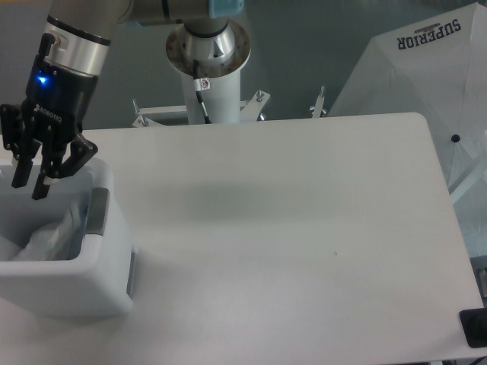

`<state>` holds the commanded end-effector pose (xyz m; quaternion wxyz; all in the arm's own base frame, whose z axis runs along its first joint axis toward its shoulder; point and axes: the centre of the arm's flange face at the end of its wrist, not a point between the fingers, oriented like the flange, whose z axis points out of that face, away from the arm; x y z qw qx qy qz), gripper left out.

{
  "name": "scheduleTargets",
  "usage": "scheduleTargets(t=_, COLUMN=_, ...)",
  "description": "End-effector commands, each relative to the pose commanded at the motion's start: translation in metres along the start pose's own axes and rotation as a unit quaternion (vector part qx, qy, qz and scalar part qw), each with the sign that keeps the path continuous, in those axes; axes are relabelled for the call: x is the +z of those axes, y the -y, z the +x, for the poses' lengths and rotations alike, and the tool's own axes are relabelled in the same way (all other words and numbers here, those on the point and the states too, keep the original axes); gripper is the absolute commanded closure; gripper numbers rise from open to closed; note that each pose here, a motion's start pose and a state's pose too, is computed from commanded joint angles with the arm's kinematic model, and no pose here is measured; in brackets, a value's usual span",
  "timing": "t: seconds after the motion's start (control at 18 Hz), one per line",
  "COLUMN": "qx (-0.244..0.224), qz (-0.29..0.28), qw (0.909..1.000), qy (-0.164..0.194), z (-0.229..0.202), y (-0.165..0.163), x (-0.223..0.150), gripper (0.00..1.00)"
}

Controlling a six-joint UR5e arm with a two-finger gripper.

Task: Place the trash in the trash can
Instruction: 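Open the gripper to drop the bag into the bin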

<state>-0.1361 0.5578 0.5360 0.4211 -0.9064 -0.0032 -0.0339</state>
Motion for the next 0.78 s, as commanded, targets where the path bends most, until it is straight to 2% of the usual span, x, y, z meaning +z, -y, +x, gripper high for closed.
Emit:
scheduleTargets(t=0.11, qx=-0.03, qz=0.01, qw=0.9989, qy=0.034, z=-0.042, y=-0.005, x=-0.023, gripper=0.0)
scheduleTargets(t=0.22, qx=-0.037, qz=0.019, qw=0.9978, qy=0.052, z=-0.064, y=-0.002, x=-0.036, gripper=0.0)
scheduleTargets(t=0.39, qx=-0.021, qz=0.03, qw=0.995, qy=0.093, z=-0.111, y=0.003, x=-0.06, gripper=0.0)
scheduleTargets(t=0.56, qx=0.012, qz=0.019, qw=0.9927, qy=0.119, z=-0.147, y=-0.011, x=-0.073, gripper=0.0)
scheduleTargets(t=0.78, qx=0.027, qz=0.013, qw=0.9901, qy=0.137, z=-0.169, y=-0.021, x=-0.086, gripper=0.0)
